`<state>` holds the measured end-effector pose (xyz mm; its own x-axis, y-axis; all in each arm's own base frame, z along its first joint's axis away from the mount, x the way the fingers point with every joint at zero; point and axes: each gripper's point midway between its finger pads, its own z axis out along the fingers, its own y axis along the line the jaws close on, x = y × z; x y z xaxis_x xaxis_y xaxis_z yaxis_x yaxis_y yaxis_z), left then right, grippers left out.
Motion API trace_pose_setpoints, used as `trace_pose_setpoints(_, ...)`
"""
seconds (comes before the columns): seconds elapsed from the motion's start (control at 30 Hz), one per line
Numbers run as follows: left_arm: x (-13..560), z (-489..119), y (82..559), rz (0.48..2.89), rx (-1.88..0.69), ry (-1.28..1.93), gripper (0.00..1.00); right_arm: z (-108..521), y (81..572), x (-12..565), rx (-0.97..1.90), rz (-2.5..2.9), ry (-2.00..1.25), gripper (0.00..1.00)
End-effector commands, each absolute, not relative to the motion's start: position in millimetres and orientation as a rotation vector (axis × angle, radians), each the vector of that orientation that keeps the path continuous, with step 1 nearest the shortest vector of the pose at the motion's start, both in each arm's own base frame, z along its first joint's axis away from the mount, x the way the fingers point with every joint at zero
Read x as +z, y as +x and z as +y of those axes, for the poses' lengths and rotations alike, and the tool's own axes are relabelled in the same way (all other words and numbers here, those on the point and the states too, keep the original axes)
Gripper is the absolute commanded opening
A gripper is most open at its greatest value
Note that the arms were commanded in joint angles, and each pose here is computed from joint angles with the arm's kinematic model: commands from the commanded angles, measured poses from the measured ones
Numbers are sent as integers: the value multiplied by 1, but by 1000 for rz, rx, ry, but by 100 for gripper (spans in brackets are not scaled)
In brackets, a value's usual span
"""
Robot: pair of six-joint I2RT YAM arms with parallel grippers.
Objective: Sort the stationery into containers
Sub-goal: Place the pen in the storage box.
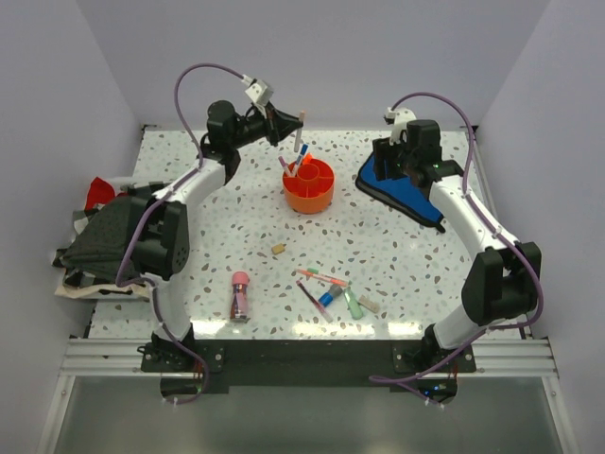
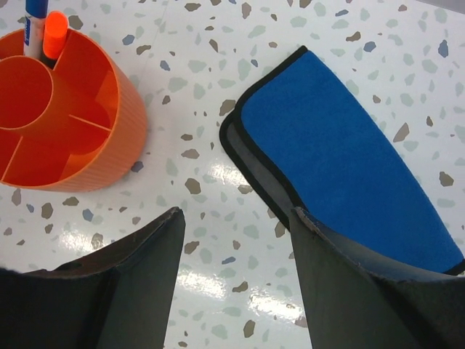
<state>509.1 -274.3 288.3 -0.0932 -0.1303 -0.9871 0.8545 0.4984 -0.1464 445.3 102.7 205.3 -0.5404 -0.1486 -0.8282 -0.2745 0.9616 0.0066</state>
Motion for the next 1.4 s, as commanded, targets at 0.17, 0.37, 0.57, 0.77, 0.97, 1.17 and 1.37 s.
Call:
trace_pose_setpoints(0.17, 290, -269, 529, 1320, -944, 663, 0, 97, 461, 220, 96, 2094, -327, 64)
trace_pose_setpoints(0.37, 261, -268, 539, 1364, -937, 648, 0, 98, 468, 220, 84, 2094, -337, 64)
trace_pose_setpoints(0.57, 230, -262, 544, 1409, -914, 662, 0, 99, 472, 213, 89, 2106, -338, 64)
trace_pose_setpoints(0.77, 203, -255, 547, 1456, -890, 675, 0, 100, 474, 208, 86, 2117, -348, 64)
trace_pose_setpoints(0.97, 186, -253, 546, 1490, -884, 682, 20, 103, 477, 201, 102, 2131, -350, 64)
trace_pose_setpoints(1.17, 177, -253, 537, 1511, -905, 693, 34, 104, 480, 199, 103, 2134, -351, 64)
trace_pose_setpoints(1.37, 185, -249, 527, 1509, -880, 713, 47, 105, 480, 197, 115, 2137, -355, 64)
